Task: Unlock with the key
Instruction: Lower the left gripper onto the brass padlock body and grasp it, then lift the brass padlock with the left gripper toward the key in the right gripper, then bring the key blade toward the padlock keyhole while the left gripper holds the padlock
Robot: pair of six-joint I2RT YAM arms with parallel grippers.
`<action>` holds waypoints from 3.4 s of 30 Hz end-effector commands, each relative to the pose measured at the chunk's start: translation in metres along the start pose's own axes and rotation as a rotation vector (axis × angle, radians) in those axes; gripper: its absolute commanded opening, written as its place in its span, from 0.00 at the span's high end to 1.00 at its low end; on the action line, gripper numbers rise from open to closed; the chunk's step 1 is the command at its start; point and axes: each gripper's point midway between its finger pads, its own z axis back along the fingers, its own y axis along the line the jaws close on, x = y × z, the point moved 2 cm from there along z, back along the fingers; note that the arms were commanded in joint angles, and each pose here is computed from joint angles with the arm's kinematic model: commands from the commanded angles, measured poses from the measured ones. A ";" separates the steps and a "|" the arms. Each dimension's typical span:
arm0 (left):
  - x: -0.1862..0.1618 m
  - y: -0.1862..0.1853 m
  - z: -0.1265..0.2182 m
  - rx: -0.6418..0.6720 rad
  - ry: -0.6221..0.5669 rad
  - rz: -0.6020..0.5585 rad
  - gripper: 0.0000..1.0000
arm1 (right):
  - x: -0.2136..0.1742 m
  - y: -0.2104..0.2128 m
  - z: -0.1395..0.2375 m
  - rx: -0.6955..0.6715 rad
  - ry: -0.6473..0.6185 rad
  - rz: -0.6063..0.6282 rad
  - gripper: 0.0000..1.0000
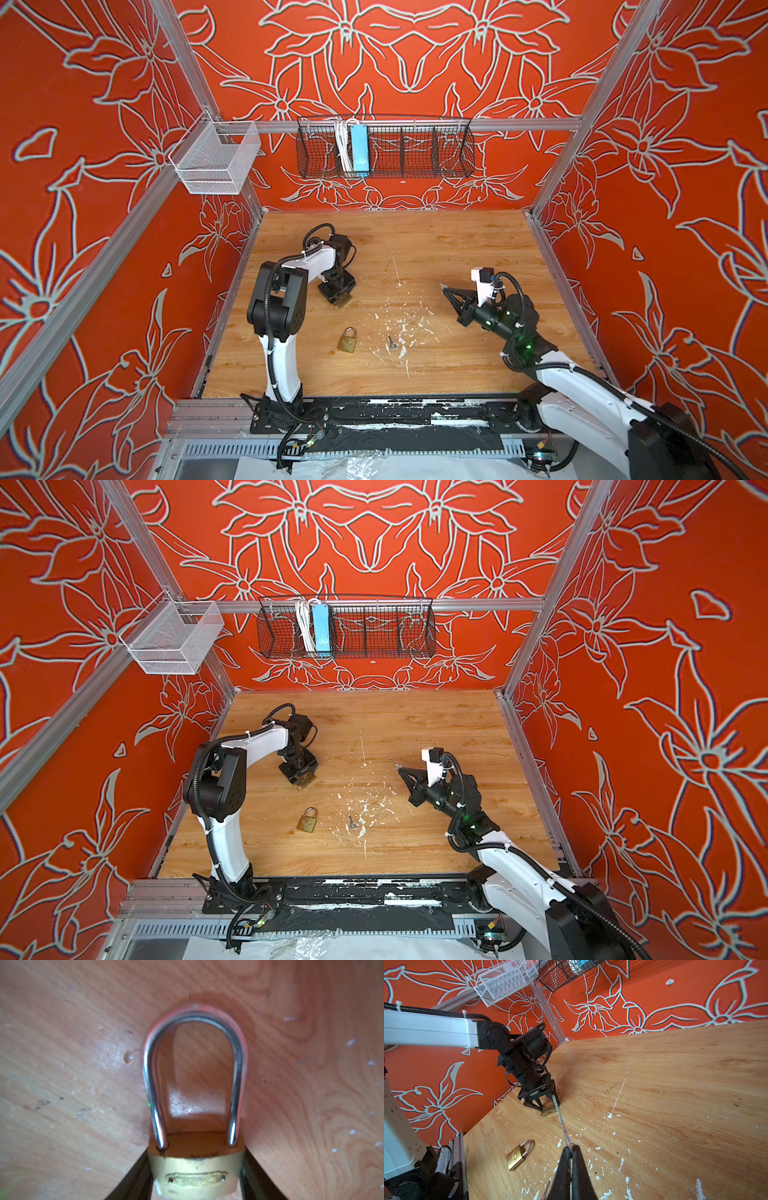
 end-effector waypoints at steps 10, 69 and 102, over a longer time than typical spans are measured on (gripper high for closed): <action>-0.008 -0.025 0.054 -0.141 -0.093 -0.143 0.77 | 0.008 -0.002 -0.009 -0.005 -0.015 0.024 1.00; -0.183 -0.177 0.147 -1.177 -0.190 -0.342 1.00 | -0.004 -0.019 -0.001 -0.151 -0.060 0.104 1.00; -0.177 -0.154 0.152 -1.248 -0.150 -0.187 1.00 | -0.040 -0.018 -0.048 -0.137 0.169 0.053 1.00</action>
